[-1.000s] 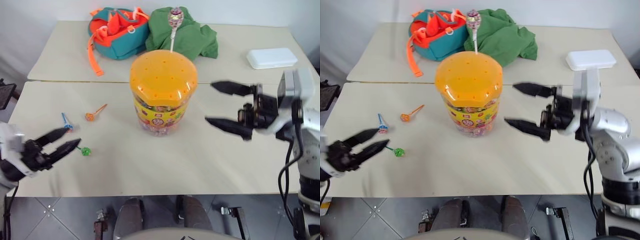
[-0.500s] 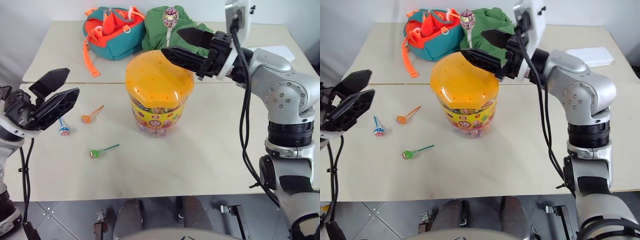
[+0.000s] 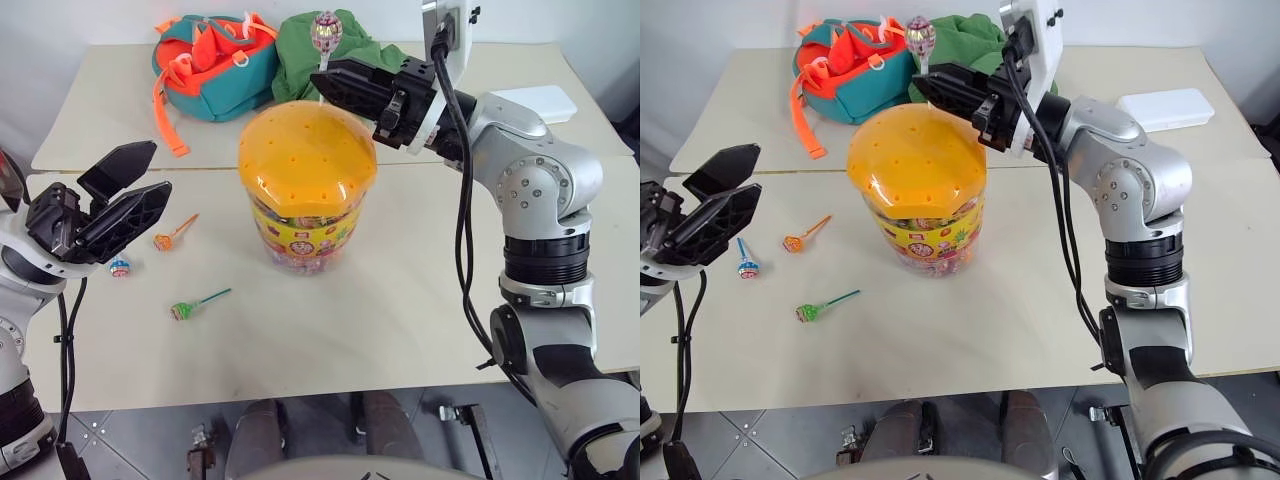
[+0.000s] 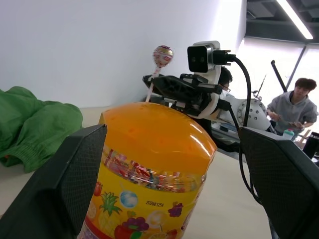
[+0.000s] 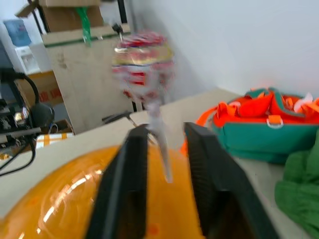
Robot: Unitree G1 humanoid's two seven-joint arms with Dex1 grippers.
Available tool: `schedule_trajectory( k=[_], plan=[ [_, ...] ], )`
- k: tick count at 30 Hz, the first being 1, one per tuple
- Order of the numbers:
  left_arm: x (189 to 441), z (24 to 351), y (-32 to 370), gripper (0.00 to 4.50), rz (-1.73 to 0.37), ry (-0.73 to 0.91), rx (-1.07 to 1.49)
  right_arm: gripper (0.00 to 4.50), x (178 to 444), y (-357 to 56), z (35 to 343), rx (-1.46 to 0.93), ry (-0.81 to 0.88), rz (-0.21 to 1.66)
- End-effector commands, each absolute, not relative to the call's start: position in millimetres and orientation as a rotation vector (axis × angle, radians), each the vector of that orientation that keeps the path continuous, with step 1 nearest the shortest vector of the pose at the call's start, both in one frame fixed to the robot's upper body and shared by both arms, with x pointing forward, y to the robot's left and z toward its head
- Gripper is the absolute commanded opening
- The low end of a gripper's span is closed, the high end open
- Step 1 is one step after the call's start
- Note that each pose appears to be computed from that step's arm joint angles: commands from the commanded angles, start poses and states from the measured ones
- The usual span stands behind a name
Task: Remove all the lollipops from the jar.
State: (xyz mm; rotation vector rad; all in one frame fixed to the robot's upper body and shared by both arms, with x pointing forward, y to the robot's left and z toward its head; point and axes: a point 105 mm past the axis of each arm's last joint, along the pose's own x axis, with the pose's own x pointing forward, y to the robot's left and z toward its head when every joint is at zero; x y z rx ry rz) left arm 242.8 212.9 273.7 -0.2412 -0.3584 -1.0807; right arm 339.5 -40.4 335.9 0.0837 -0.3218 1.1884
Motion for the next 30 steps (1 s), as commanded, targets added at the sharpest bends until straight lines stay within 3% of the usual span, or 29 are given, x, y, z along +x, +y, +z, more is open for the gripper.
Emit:
schedule_trajectory(
  k=[1,5,9,11,15,21,26,27,30],
  plan=[
    [238,279,209,4.50,-1.134,-0.408,-0.155,0.02,327,-77,379,0.180,-0.588,1.166],
    [241,268,207,4.50,-1.203,-0.343,-0.034,0.02,333,-130,386,0.172,-0.571,1.032],
    [236,249,201,4.50,-1.313,-0.260,0.065,0.02,331,-195,328,-0.154,-0.108,0.911],
    [233,237,198,4.50,-1.353,-0.222,0.120,0.02,321,-238,292,-0.207,0.145,0.798],
    [230,222,192,4.50,-1.397,-0.190,0.160,0.02,302,-286,235,-0.244,0.436,0.668],
    [238,212,189,4.50,-1.373,-0.184,0.178,0.02,295,-311,163,-0.393,0.580,0.594],
    [242,211,189,4.50,-1.344,-0.185,0.181,0.02,293,-301,153,-0.320,0.518,0.640],
    [243,210,189,4.50,-1.337,-0.186,0.186,0.53,292,-300,153,-0.298,0.521,0.646],
    [247,209,194,4.50,-1.292,-0.171,0.206,1.36,294,-291,172,-0.306,0.393,0.714]
  ],
)
